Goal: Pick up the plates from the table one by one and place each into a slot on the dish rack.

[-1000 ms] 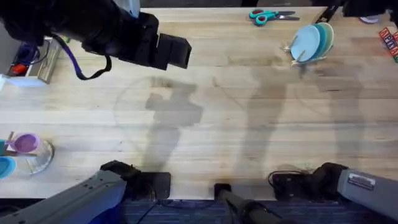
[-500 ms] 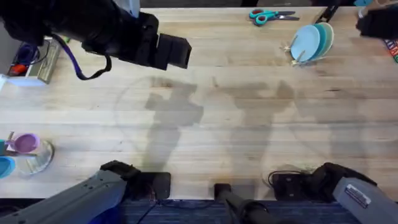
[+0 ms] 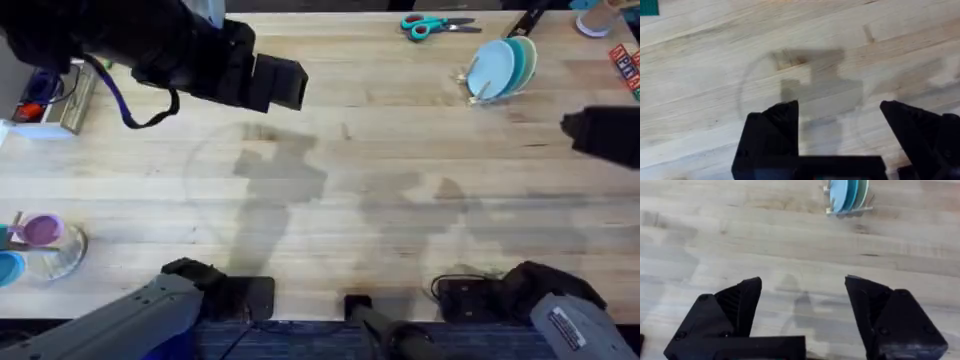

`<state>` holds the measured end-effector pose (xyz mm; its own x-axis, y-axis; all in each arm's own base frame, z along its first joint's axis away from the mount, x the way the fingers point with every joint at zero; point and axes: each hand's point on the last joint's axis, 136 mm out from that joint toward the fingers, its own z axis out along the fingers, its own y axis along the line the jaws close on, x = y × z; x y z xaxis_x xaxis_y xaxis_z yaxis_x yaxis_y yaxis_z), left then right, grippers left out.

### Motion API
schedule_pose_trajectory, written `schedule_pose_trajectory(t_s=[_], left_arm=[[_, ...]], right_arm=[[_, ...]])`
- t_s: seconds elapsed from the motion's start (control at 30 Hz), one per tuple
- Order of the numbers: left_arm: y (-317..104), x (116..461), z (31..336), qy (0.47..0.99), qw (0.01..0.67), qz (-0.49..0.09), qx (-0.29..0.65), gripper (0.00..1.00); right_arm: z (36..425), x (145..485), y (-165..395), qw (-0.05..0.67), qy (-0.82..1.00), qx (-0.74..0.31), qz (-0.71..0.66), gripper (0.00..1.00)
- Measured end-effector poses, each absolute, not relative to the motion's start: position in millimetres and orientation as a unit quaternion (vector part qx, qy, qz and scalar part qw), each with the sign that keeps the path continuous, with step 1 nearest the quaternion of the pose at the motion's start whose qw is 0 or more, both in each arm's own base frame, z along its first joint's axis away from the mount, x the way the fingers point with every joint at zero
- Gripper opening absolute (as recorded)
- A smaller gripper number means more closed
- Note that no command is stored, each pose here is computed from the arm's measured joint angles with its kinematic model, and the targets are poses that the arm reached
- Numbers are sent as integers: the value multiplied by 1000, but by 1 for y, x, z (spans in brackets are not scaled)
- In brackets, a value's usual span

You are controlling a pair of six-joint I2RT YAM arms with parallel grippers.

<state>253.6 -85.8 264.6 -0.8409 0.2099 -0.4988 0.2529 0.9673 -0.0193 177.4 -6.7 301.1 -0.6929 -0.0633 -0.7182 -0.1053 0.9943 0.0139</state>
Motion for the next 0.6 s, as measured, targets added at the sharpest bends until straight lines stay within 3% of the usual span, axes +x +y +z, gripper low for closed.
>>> schedule_pose_trajectory(t_s=[0.6], left_arm=[[-86,254,265,959,255,-42,121,993]], right_arm=[[286,157,1,346,936,-37,46,996]])
